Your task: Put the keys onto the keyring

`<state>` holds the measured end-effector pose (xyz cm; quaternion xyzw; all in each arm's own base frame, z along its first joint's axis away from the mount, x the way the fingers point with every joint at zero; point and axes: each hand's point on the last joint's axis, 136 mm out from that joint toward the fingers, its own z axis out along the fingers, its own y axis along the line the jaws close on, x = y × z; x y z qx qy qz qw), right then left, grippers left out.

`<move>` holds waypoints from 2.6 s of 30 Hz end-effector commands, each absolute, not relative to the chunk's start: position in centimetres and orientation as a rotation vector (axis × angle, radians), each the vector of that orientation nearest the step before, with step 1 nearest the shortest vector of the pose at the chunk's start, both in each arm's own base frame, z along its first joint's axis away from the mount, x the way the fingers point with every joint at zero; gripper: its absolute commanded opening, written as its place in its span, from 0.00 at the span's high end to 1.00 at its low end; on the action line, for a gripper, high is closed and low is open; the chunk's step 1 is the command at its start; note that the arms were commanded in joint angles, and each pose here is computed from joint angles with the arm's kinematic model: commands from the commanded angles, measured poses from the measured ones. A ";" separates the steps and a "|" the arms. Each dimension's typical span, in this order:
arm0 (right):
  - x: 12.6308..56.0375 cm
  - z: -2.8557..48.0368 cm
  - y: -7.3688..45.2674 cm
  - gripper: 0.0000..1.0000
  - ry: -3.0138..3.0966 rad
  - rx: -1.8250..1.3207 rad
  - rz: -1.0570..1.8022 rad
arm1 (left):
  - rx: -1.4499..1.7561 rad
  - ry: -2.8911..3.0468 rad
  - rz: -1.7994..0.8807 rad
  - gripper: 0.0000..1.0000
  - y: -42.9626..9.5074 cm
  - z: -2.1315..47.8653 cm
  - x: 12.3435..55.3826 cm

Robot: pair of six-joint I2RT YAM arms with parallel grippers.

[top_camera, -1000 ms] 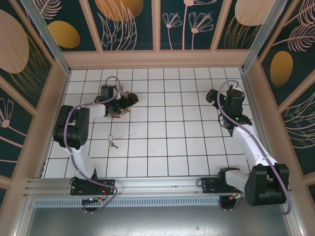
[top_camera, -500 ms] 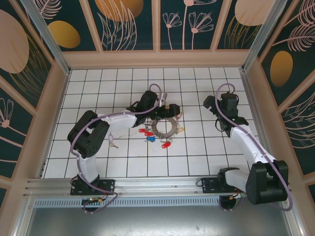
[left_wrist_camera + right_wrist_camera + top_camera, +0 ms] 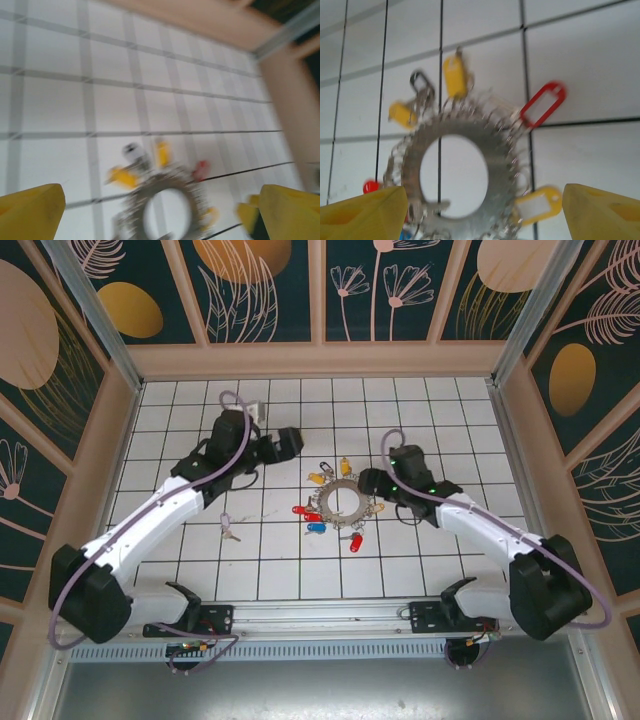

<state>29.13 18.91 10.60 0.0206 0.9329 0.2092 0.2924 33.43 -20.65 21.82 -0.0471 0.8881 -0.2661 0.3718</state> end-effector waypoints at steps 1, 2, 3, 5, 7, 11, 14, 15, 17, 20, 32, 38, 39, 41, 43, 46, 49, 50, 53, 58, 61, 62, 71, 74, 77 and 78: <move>27.5 10.7 21.6 0.19 2.515 -0.127 0.520 | -0.206 2.568 -0.298 0.01 -14.3 13.8 27.7; 27.0 10.7 22.6 0.21 2.508 -0.187 0.533 | -0.232 2.592 -0.301 0.01 -13.9 13.1 26.9; 26.4 10.6 23.7 0.22 2.503 -0.236 0.550 | -0.263 2.612 -0.291 0.01 -13.4 12.5 26.2; 25.7 10.5 25.2 0.22 2.503 -0.293 0.579 | -0.354 2.632 -0.210 0.02 -11.6 11.4 25.3; 25.2 10.2 26.6 0.25 2.511 -0.339 0.608 | -0.404 2.646 -0.140 0.08 -10.4 10.4 24.8; 24.9 9.1 27.0 0.28 2.540 -0.344 0.550 | -0.455 2.666 -0.108 0.13 -10.0 8.8 24.9; 25.4 8.7 26.1 0.30 2.567 -0.312 0.470 | -0.477 2.648 -0.049 0.05 -9.0 8.3 25.5; 25.6 8.6 26.0 0.33 2.573 -0.307 0.446 | -0.477 2.633 -0.006 0.04 -8.2 8.4 25.9; 25.7 8.5 25.9 0.37 2.586 -0.300 0.429 | -0.540 2.605 0.073 0.02 -6.0 8.2 26.5; 25.6 8.4 25.8 0.39 2.595 -0.262 0.444 | -0.643 2.611 -0.081 0.01 -5.5 6.5 27.3; 26.2 6.7 20.7 0.49 2.691 -0.034 0.566 | -0.518 2.767 -0.344 0.06 -9.0 2.3 27.0; 24.4 5.8 19.6 0.56 2.752 -0.049 0.625 | -0.459 2.782 -0.520 0.12 -11.4 2.3 25.5; 24.3 6.0 19.5 0.56 2.751 -0.057 0.627 | -0.451 2.781 -0.559 0.13 -12.1 2.4 25.2; 24.3 6.6 19.6 0.56 2.740 -0.058 0.636 | -0.434 2.790 -0.636 0.14 -13.7 2.3 24.3; 24.3 7.1 19.7 0.54 2.734 -0.049 0.651 | -0.383 2.817 -0.747 0.14 -16.1 2.4 23.0; 24.1 7.4 20.2 0.53 2.730 -0.053 0.681 | -0.298 2.871 -0.837 0.14 -18.9 2.5 21.3; 24.5 7.5 20.6 0.53 2.720 -0.075 0.658 | -0.259 2.880 -0.931 0.15 -21.3 3.1 20.2; 24.6 7.5 20.8 0.54 2.721 -0.084 0.657 | -0.247 2.873 -0.967 0.15 -22.2 3.6 20.0; 24.6 7.6 22.0 0.58 2.733 -0.121 0.677 | -0.223 2.821 -1.091 0.14 -24.6 5.8 19.7; 24.0 7.7 23.5 0.59 2.722 -0.161 0.705 | -0.219 2.745 -0.956 0.09 -23.2 9.3 21.2; 24.1 7.7 23.8 0.60 2.713 -0.178 0.683 | -0.400 2.768 -0.564 0.04 -16.8 8.1 22.3; 24.2 7.9 23.9 0.60 2.703 -0.182 0.680 | -0.474 2.785 -0.465 0.03 -14.5 7.1 22.3; 25.0 9.1 25.0 0.60 2.655 -0.201 0.672 | -0.781 2.704 -0.330 0.07 -8.2 3.7 23.8; 25.0 9.3 24.7 0.60 2.648 -0.200 0.656 | -0.798 2.753 -0.445 0.08 -9.7 2.1 23.3; 25.1 9.5 24.5 0.60 2.640 -0.195 0.642 | -0.819 2.768 -0.634 0.15 -11.7 1.0 22.3; 25.2 9.5 24.4 0.60 2.636 -0.192 0.637 | -0.811 2.763 -0.744 0.17 -12.9 0.9 22.1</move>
